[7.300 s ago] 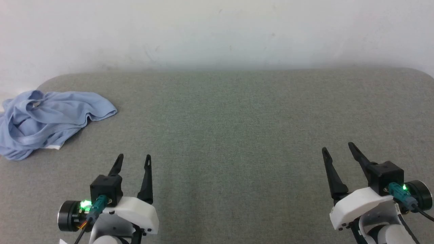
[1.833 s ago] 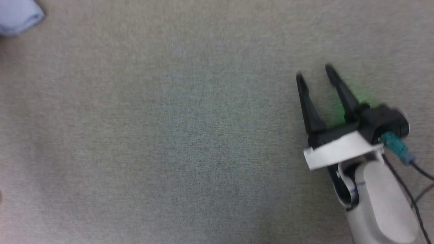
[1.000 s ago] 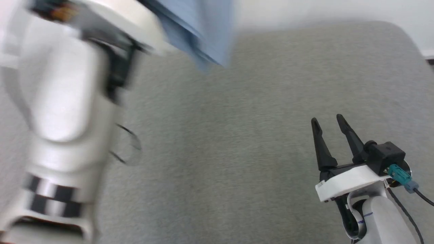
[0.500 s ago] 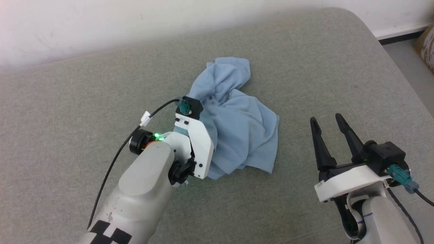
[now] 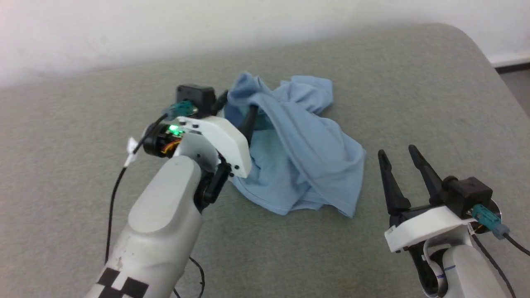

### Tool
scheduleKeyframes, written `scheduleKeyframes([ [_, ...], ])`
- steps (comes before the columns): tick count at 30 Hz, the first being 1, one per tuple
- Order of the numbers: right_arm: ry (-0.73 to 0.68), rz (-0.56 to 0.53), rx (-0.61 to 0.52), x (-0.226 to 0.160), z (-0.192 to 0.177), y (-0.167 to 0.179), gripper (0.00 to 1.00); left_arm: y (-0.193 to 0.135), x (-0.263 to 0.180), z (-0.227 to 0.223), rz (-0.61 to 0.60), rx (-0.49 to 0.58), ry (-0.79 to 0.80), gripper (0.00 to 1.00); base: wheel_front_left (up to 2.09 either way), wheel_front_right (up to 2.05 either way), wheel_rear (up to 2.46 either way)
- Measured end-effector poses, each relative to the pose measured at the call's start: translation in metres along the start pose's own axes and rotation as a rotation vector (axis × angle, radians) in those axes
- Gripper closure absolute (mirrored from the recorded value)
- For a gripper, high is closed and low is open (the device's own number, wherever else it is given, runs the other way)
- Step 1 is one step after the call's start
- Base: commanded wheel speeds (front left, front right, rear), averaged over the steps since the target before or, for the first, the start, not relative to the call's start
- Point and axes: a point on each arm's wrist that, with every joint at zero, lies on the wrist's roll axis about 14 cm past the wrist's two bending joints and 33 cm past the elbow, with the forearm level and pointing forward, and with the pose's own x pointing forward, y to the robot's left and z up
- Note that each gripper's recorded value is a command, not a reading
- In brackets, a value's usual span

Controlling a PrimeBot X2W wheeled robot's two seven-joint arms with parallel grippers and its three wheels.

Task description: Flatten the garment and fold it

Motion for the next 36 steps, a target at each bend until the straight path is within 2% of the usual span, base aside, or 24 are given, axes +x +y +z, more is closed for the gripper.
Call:
scheduleKeyframes([
  [7,-0.02,0.077,0.002,0.008,0.008,0.026,0.0,0.051,-0.048,0.041,0.166,-0.006,-0.268,0.0,0.0,0.0,0.0],
  [12,-0.038,0.121,0.002,0.01,0.015,0.041,0.0,0.093,-0.106,0.034,0.314,-0.015,-0.368,0.0,0.0,0.0,0.0],
  [19,-0.048,0.141,-0.005,0.014,0.021,0.048,0.0,0.121,-0.159,0.021,0.439,0.008,-0.4,0.0,0.0,0.0,0.0],
  [22,-0.033,0.149,-0.009,0.014,0.017,0.051,0.0,0.127,-0.179,0.026,0.485,0.035,-0.434,0.0,0.0,0.0,0.0],
  [28,0.008,0.207,-0.039,0.017,0.009,0.07,0.0,0.135,-0.204,0.013,0.564,0.025,-0.437,0.0,0.0,0.0,0.0],
  [32,0.127,0.319,-0.082,0.014,-0.014,0.107,0.0,0.13,-0.209,0.005,0.587,0.01,-0.434,0.0,0.0,0.0,0.0],
  [36,0.353,0.421,-0.15,0.004,-0.057,0.138,0.0,0.131,-0.21,0.002,0.599,-0.001,-0.436,0.0,0.0,0.0,0.0],
])
